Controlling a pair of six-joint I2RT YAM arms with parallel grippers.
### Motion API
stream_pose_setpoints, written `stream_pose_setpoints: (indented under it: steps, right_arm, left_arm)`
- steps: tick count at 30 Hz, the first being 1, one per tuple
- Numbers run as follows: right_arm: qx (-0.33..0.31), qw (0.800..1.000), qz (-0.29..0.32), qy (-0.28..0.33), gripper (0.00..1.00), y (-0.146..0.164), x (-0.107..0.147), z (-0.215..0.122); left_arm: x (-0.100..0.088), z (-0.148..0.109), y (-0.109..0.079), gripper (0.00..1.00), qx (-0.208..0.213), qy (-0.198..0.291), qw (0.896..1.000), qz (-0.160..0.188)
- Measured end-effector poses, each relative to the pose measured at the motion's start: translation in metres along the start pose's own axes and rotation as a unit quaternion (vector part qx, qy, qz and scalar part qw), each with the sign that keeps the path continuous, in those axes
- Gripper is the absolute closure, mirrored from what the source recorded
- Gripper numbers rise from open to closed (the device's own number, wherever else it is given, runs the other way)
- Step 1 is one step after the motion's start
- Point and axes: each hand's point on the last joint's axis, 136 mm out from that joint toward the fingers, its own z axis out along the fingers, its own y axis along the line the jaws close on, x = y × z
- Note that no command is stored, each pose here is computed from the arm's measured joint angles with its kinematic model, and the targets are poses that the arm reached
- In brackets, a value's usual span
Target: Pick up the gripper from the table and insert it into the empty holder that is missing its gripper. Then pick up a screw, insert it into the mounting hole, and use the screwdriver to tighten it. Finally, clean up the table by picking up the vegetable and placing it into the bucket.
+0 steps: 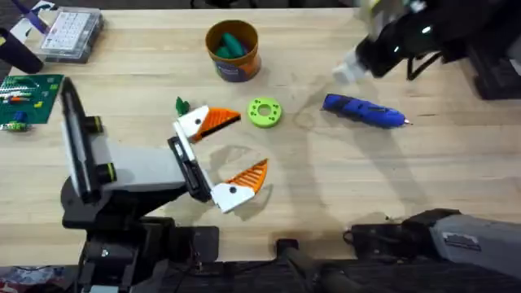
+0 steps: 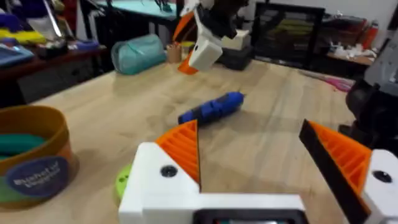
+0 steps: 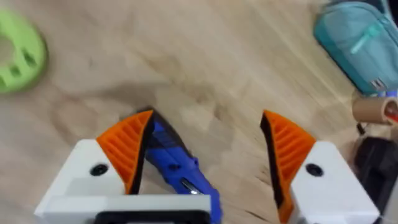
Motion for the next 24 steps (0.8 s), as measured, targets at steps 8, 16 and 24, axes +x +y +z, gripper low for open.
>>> stream_pose_setpoints:
  steps: [8, 16, 24]
  right_arm:
    - [0.024, 0.974, 0.201, -0.101, 0.005, -0.024, -0.031, -0.069]
    - [0.034, 0.950, 0.254, -0.177, 0.005, -0.032, -0.029, -0.135]
    - [0.024, 0.952, 0.272, -0.140, 0.005, -0.017, 0.011, -0.160]
  left_arm:
    - [-0.024, -0.004, 0.028, 0.014, -0.092, -0.017, 0.996, -0.005]
    - [-0.058, -0.002, 0.056, 0.014, -0.156, 0.049, 0.986, -0.037]
    - [-0.049, 0.007, 0.096, 0.015, -0.195, 0.197, 0.950, -0.146]
